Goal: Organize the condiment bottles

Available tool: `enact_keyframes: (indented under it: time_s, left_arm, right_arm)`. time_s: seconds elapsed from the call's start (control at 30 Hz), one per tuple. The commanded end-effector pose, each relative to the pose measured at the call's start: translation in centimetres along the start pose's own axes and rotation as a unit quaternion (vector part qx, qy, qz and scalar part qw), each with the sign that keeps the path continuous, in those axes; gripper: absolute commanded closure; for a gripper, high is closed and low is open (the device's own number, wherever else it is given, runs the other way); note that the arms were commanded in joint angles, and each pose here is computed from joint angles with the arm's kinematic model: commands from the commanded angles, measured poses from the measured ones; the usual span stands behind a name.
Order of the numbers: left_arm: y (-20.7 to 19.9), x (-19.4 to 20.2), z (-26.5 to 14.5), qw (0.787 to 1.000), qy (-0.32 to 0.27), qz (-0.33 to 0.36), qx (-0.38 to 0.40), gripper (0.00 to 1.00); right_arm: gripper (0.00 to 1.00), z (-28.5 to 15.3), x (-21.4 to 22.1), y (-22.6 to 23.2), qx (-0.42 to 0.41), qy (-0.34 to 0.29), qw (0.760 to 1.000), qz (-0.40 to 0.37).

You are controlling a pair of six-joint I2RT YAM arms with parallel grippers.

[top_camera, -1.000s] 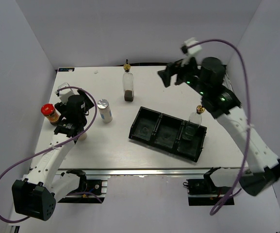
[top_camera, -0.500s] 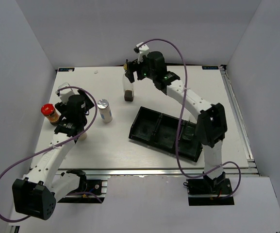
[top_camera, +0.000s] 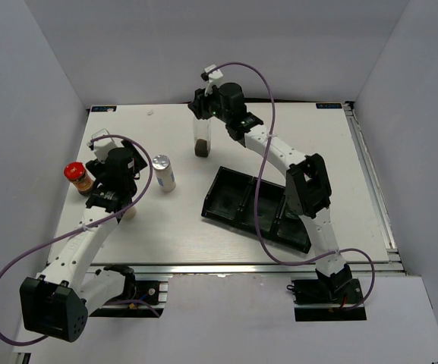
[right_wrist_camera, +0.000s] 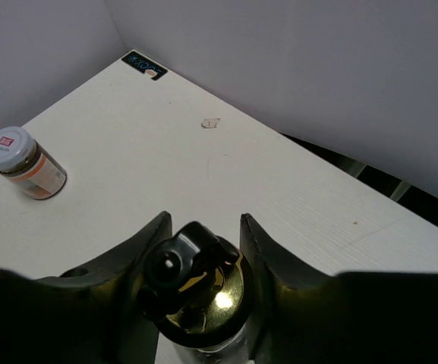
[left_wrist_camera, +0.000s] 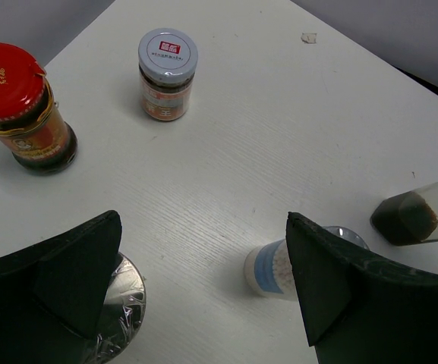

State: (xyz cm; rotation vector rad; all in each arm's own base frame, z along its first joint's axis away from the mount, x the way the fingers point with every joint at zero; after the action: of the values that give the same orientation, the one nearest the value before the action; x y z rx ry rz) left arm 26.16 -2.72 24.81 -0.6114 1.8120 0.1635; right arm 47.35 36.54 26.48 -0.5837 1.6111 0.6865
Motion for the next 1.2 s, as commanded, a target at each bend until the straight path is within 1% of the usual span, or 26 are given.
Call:
enact_keyframes:
  time_s: [0.0,0.03,0.07,0.1,0.13,0.23,0.27,0.33,0.37,0.43,0.47,0.5,0.53,0.57,0.6,0.63,0.67,0.7,0.73,0.77,0.83,0.87,0.93,1.0,1.13,1.17]
  left_arm:
    - [0.1,-0.8,-0.1,1.000,-0.014,-0.004,-0.007,0.02]
    - [0.1,-0.8,-0.1,1.000,-0.014,-0.004,-0.007,0.02]
    - [0.1,-0.8,-0.1,1.000,-0.014,-0.004,-0.008,0.02]
    - [0.1,-0.9,-0.2,1.000,-0.015,-0.005,-0.007,0.02]
    - [0.1,-0.8,-0.2,1.000,-0.014,-0.005,-0.006,0.02]
    - [0.1,-0.9,-0.1,1.000,-0.014,-0.005,-0.005,0.02]
    - [0.1,-0.9,-0.2,1.000,-0.014,-0.006,-0.005,0.02]
    - [0.1,-0.9,-0.2,1.000,-0.014,-0.006,-0.005,0.02]
    - [0.1,-0.9,-0.2,1.000,-0.013,-0.006,-0.006,0.02]
    - [0.1,-0.9,-0.3,1.000,-0.014,-0.008,-0.005,0.02]
    - [0.2,-1.0,-0.4,1.000,-0.014,-0.008,-0.004,0.02]
    - [0.2,-1.0,-0.4,1.000,-0.015,-0.010,-0.005,0.02]
    - [0.2,-1.0,-0.5,1.000,-0.016,-0.011,-0.002,0.02]
    - [0.2,-1.0,-0.5,1.000,-0.015,-0.012,-0.001,0.02]
    - [0.3,-1.0,-0.6,1.000,-0.016,-0.012,-0.001,0.02]
    - [0.3,-1.1,-0.6,1.000,-0.017,-0.013,0.000,0.02]
    - [0.3,-1.2,-0.7,1.000,-0.019,-0.015,-0.001,0.02]
    - [0.4,-1.1,-0.7,1.000,-0.019,-0.016,-0.001,0.02]
    - [0.3,-1.1,-0.8,1.000,-0.020,-0.017,0.001,0.02]
    - [0.3,-1.2,-0.8,1.000,-0.022,-0.020,0.005,0.02]
    - [0.3,-1.2,-0.8,1.000,-0.020,-0.018,0.007,0.02]
    - [0.3,-1.2,-0.8,1.000,-0.020,-0.018,0.005,0.02]
    - [0.3,-1.2,-0.9,1.000,-0.018,-0.018,0.005,0.02]
    - [0.2,-1.2,-0.9,1.000,-0.017,-0.019,0.010,0.02]
    - [0.1,-1.1,-1.0,1.000,-0.016,-0.021,0.017,0.02]
    - [0.1,-1.1,-0.9,1.000,-0.016,-0.021,0.017,0.02]
  right_arm:
    - [0.68,-0.3,-3.8,0.6,-0.009,-0.069,0.998,-0.005]
    - [0.76,-0.5,-4.1,0.6,-0.012,-0.070,0.997,-0.007]
    - [0.91,-1.0,-4.8,1.1,-0.020,-0.073,0.997,-0.008]
    - [0.99,-1.2,-5.4,1.2,-0.020,-0.076,0.997,-0.008]
    - [1.00,-1.6,-6.0,1.3,-0.021,-0.080,0.996,-0.011]
    - [1.00,-3.7,-9.2,2.2,-0.035,-0.100,0.994,-0.016]
    - [1.00,-5.1,-11.2,2.8,-0.048,-0.115,0.992,-0.021]
    - [1.00,-6.7,-12.4,3.4,-0.059,-0.110,0.992,-0.021]
    - [1.00,-8.6,-14.5,4.1,-0.070,-0.124,0.989,-0.025]
    - [1.00,-10.3,-14.2,4.6,-0.069,-0.097,0.993,-0.021]
    - [1.00,-12.5,-15.7,5.2,-0.076,-0.104,0.991,-0.028]
    - [1.00,-13.5,-15.6,5.5,-0.078,-0.095,0.992,-0.027]
    - [1.00,-14.2,-13.7,5.5,-0.079,-0.060,0.995,-0.018]
    - [1.00,-16.7,-15.0,6.3,-0.090,-0.073,0.993,-0.021]
    - [1.00,-17.7,-14.7,6.5,-0.090,-0.069,0.993,-0.019]
    - [1.00,-18.9,-13.9,6.8,-0.090,-0.048,0.995,-0.012]
    - [1.00,-21.2,-13.4,7.4,-0.096,-0.041,0.995,-0.009]
    - [1.00,-22.3,-13.1,7.7,-0.096,-0.036,0.995,-0.005]
    - [1.00,-23.4,-12.9,8.0,-0.097,-0.033,0.995,-0.001]
    - [1.00,-25.5,-12.7,8.5,-0.094,-0.030,0.995,0.001]
    - [1.00,-27.6,-12.4,9.0,-0.085,-0.027,0.996,0.010]
    - [1.00,-29.6,-12.7,9.4,-0.077,-0.030,0.997,0.010]
    - [1.00,-31.2,-11.6,9.5,-0.061,-0.014,0.998,0.024]
    - [1.00,-34.0,-10.9,9.6,-0.038,-0.001,0.998,0.040]
    - [1.00,-36.2,-8.3,9.4,-0.017,0.051,0.997,0.053]
    - [1.00,-36.9,-8.2,9.3,-0.007,0.052,0.997,0.054]
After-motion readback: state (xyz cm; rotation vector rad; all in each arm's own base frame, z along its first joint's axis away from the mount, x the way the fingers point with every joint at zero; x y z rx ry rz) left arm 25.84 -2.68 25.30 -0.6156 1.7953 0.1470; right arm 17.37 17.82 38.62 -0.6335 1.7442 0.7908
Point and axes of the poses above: each gripper's point midway between its finger pads, its own z axis out along the fingers, its own y axis along the line the jaws close on, x = y × z, the point moved 9 cm from there along -z, back along the fingers, and after that the axes turned 1 degree about z, right-handed, at the moved point
